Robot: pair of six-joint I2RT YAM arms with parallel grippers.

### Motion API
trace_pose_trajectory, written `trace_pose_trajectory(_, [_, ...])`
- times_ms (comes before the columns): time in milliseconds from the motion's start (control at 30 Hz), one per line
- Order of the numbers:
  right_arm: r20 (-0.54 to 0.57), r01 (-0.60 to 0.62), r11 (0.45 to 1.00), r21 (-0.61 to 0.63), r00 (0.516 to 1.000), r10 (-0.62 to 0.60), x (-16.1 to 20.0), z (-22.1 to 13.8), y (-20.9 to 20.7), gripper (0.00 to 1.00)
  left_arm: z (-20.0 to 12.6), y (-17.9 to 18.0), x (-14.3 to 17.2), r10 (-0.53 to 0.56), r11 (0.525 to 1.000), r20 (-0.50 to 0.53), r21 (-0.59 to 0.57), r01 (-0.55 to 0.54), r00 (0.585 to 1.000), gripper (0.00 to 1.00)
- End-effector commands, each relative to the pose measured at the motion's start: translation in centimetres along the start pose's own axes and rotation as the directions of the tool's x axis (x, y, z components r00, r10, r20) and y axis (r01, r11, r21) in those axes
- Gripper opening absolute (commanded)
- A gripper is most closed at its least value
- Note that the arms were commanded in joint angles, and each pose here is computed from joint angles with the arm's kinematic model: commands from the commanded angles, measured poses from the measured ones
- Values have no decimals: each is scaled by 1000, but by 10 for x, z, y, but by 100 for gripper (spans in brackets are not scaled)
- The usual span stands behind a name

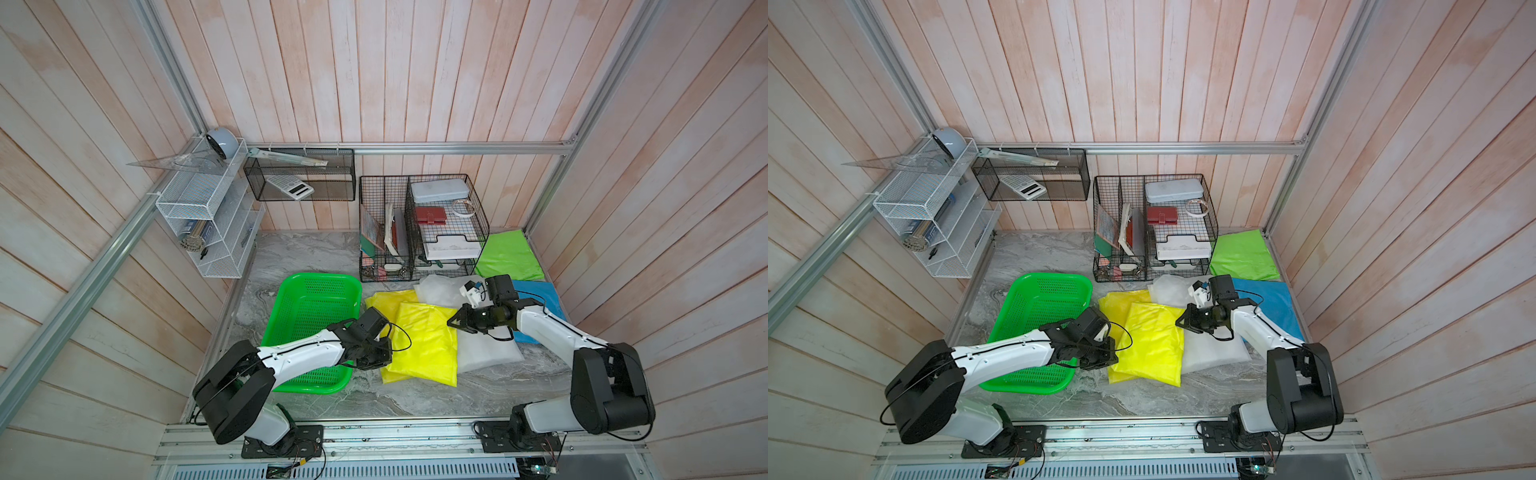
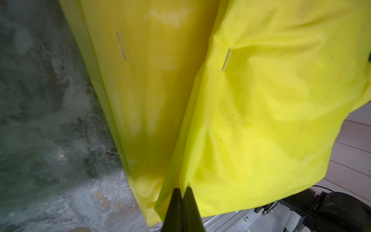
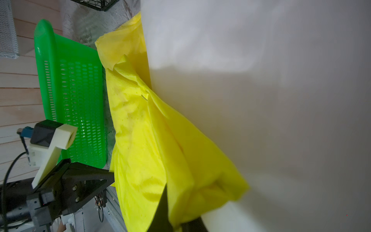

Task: Put the folded raincoat in the basket
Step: Pick up the raincoat from the center of the board, then place the raincoat in the basket.

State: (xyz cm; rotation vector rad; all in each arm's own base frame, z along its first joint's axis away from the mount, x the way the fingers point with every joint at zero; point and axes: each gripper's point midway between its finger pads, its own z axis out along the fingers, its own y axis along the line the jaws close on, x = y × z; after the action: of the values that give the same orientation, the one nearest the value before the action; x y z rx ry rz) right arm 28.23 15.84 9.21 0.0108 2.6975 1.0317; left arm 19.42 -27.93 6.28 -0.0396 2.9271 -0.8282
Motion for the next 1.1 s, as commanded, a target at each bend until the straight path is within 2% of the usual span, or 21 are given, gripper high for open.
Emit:
trace_pose_trajectory(0, [36, 18, 998, -52, 999, -16, -5, -12, 16, 7, -22, -8, -7, 51, 998, 45, -24, -50, 998, 0])
trace_pose_trajectory(267, [58, 31, 996, -88, 998, -26, -12, -25, 34, 7, -54, -14, -15, 77, 996, 111, -45, -72, 991, 0])
trace_pose_trajectory(500, [72, 31, 989, -142, 997, -21, -35, -27, 60, 6, -83, -1, -29, 84, 992, 188, -112, -63, 979, 0])
trace_pose_trajectory(833, [25, 120, 974, -190, 993, -118, -63, 9, 133, 6, -142, 29, -60, 12, 987, 332, -154, 42, 943, 0])
trace_pose_trajectory(1067, [-27, 162, 959, -233, 985, -173, -72, 49, 186, 5, -177, 60, -67, -40, 970, 419, -200, 136, 907, 0])
